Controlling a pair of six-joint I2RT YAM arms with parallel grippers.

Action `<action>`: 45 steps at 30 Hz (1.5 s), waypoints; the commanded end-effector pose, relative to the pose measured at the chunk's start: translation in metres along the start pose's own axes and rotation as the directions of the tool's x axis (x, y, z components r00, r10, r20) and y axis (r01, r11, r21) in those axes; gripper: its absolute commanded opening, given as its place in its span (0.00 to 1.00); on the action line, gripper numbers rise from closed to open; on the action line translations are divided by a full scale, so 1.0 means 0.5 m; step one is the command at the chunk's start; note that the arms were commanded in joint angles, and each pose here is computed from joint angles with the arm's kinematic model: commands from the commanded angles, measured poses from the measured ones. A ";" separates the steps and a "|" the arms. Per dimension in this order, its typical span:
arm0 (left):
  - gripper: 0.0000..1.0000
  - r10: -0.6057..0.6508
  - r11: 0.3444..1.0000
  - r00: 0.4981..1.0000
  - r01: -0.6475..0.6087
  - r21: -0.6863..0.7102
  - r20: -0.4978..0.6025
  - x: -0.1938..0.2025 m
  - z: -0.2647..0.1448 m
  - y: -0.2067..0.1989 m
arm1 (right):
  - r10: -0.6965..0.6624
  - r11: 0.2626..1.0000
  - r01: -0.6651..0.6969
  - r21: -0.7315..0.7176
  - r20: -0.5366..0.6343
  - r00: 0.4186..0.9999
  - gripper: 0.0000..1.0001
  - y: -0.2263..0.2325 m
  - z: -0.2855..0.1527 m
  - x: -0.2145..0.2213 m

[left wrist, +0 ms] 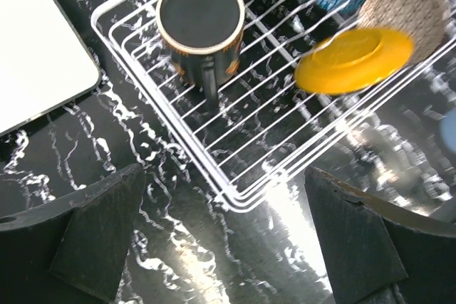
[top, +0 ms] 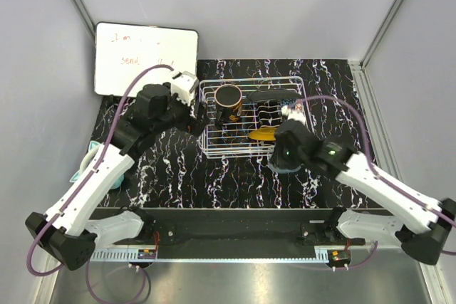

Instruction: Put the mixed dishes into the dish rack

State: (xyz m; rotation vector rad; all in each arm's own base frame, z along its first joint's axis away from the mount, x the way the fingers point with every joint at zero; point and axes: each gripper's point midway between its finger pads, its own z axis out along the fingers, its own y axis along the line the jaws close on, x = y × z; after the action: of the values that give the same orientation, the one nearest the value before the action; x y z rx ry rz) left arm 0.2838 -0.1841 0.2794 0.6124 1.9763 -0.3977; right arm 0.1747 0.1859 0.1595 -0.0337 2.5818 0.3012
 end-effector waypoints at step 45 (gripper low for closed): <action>0.99 -0.474 0.287 0.816 0.498 0.818 -0.331 -0.312 -0.159 -0.202 | 0.323 0.298 0.752 -0.588 0.803 0.500 0.00 0.409 -0.445 -0.343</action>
State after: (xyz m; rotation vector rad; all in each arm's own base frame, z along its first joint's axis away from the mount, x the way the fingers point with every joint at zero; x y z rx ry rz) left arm 0.2512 -0.2695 0.4435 0.4982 1.8673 -1.9199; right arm 0.1998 0.3450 0.4285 -0.6104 1.1668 1.3142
